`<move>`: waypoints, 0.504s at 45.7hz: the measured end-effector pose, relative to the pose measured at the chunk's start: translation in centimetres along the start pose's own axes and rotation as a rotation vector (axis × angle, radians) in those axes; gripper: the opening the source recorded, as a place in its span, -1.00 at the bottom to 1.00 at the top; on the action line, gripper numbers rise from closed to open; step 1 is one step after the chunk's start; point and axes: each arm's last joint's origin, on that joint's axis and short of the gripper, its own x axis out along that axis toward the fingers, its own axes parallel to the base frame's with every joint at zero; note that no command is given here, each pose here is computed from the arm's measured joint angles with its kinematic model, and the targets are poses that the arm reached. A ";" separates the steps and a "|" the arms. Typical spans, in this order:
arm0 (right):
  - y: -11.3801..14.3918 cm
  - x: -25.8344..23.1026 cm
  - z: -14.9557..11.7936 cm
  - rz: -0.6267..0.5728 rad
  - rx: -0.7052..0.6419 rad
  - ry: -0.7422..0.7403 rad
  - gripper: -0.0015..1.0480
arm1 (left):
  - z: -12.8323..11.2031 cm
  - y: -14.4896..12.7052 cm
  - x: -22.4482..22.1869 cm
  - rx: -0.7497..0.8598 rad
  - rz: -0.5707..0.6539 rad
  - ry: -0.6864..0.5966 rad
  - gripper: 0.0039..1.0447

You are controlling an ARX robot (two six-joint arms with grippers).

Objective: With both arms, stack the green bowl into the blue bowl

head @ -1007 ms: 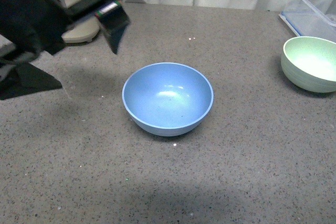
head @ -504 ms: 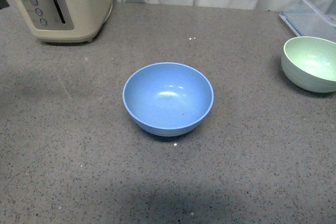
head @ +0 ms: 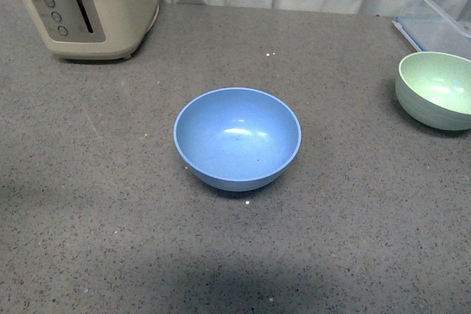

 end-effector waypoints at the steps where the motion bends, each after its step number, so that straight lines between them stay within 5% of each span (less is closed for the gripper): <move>1: 0.0 0.0 0.0 0.000 0.000 0.000 0.83 | 0.0 0.0 -0.5 0.000 0.001 -0.003 -0.93; 23: 0.0 0.0 0.0 0.000 0.000 0.000 0.83 | -1.3 0.0 -4.7 0.010 0.000 0.000 -0.93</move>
